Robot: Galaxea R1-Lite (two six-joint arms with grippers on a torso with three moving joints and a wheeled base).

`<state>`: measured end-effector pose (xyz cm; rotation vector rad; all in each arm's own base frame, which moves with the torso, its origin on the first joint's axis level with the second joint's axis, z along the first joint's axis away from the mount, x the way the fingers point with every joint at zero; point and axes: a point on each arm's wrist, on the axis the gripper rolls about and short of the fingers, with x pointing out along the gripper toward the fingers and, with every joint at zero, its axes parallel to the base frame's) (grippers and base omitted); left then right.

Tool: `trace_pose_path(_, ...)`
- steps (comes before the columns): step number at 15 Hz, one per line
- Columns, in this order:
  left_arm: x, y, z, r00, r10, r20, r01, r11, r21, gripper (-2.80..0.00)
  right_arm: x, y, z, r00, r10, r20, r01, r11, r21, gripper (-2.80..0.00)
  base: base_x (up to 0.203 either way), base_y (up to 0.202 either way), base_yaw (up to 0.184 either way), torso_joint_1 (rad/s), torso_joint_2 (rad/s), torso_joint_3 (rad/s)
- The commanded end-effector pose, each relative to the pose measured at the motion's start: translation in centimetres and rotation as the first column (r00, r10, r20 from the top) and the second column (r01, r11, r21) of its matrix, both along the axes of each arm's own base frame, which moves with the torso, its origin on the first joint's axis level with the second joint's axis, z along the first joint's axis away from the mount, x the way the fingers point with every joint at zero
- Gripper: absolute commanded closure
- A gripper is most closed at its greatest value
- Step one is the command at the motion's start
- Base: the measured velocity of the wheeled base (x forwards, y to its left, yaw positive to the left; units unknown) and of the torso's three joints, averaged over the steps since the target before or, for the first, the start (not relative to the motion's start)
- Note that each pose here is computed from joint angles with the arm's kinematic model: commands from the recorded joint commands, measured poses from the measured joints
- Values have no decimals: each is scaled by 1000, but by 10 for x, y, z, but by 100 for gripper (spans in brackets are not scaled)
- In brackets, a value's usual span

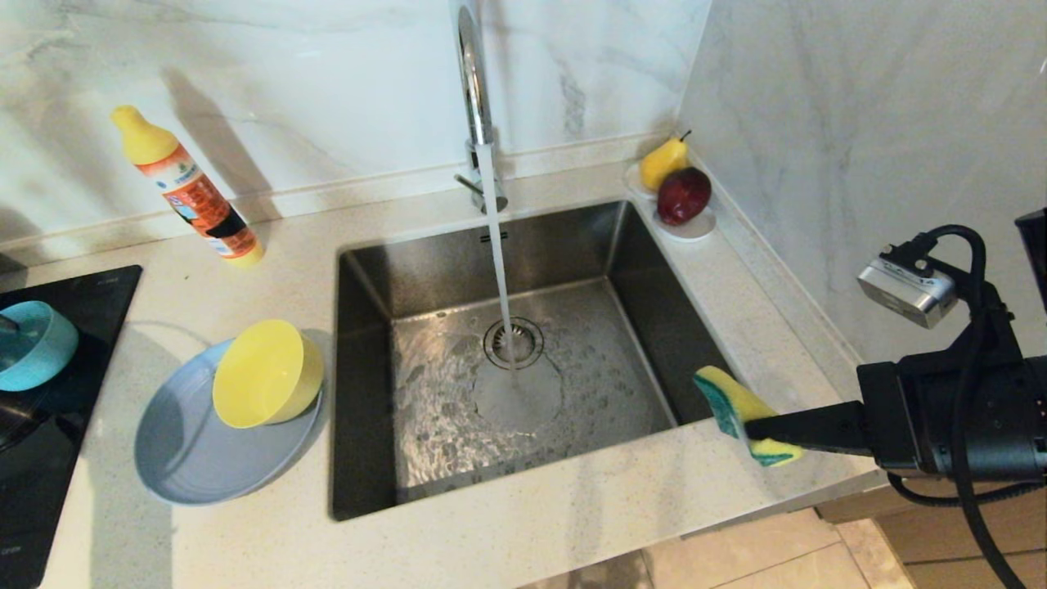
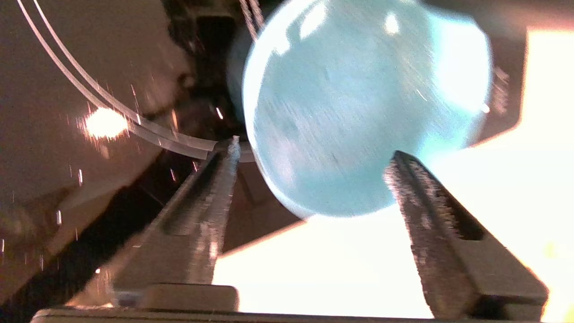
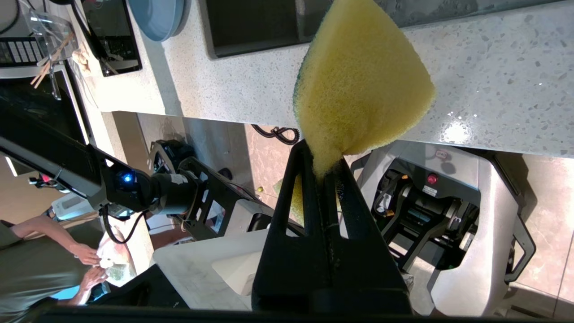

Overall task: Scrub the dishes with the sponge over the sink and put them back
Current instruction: Place the bowl on the table

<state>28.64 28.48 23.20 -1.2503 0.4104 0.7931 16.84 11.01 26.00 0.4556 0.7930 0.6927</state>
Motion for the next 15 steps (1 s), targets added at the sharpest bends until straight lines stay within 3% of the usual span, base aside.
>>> trace_pose_path(1,-15,-19,34,993,-70,97,70,998,0,-280,-1,-1,1,1000,1,0,-1,1000,4,0,0,0,0,0,0,0)
trace_pose_path(3,-28,-35,55,978,-138,155,140,990,-1,-280,-2,-1,2,1000,1,4,-1,1000,6,0,0,0,0,0,0,0)
trace_pose_path(4,-33,-42,64,973,-154,169,154,988,15,0,-2,-1,1,1000,1,3,-1,1000,6,0,0,0,0,0,0,0)
trace_pose_path(7,-43,-69,86,957,-233,171,222,972,82,0,-3,-1,2,1000,1,4,-1,1000,7,0,0,0,0,0,0,0)
trace_pose_path(9,-53,-94,101,937,-317,149,295,944,148,0,-3,-1,1,1000,0,1,0,1000,6,0,0,0,0,0,0,0)
trace_pose_path(11,-63,-115,107,900,-431,66,408,886,222,0,-3,-1,1,1000,0,1,0,1000,6,0,0,0,0,0,0,0)
trace_pose_path(12,-70,-123,107,871,-491,11,473,846,247,0,-3,-2,2,1000,0,4,0,1000,8,0,0,0,0,0,0,0)
trace_pose_path(15,-87,-140,95,758,-641,-120,649,722,243,0,-5,-3,3,1000,1,8,-2,1000,11,0,0,0,0,0,0,0)
